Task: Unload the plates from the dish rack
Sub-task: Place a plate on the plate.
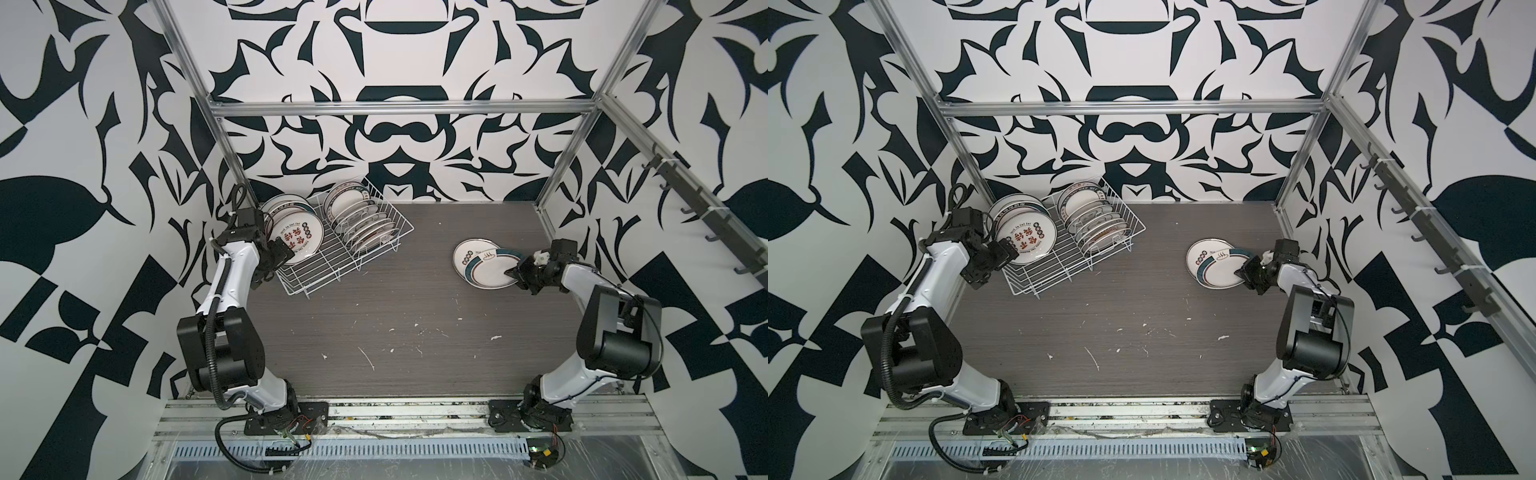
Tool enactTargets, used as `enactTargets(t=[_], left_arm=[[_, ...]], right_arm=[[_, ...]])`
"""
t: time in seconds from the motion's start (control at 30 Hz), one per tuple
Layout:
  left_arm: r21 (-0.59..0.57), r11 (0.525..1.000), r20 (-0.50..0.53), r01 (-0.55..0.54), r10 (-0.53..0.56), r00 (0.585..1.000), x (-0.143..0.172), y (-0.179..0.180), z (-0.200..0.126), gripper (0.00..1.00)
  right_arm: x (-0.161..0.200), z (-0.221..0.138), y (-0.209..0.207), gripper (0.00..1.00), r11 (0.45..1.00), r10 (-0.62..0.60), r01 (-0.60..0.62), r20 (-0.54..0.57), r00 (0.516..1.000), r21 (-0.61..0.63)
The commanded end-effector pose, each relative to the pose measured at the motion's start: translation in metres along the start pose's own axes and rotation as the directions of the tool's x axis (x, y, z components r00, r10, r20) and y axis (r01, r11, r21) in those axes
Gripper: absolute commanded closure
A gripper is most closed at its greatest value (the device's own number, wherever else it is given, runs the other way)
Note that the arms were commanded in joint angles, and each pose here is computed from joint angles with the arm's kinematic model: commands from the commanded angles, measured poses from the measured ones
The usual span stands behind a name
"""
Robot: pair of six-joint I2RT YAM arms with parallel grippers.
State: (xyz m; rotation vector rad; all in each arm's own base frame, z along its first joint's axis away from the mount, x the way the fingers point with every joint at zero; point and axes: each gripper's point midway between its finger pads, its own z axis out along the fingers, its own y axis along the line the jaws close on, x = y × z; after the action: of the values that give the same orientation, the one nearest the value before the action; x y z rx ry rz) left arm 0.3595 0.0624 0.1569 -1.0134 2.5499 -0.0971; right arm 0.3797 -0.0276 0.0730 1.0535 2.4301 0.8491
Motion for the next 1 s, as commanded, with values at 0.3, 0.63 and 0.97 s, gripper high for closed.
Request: enactTargets(t=[0.3,0.63,0.97], left_arm=[[0.012,1.000,-0.017,-0.006,0.007,1.000,0.008,0.004,-0.002,0.02],[0.019,1.000,-0.015,-0.017,0.018,1.000,0.009,0.003,-0.002,0.02],[0.027,0.999,-0.029,-0.021,0.022,0.999,0.011,0.002,0.004,0.02]], right_arm=[[-0.005,0.002,0.006,0.50,0.997,-0.048,0.049,-0.009,0.999,0.065],[0.000,0.011,0.010,0.38,0.963,-0.113,0.122,-0.051,0.992,0.239],[-0.002,0.011,0.007,0.34,0.889,-0.207,0.217,-0.069,0.976,0.404]])
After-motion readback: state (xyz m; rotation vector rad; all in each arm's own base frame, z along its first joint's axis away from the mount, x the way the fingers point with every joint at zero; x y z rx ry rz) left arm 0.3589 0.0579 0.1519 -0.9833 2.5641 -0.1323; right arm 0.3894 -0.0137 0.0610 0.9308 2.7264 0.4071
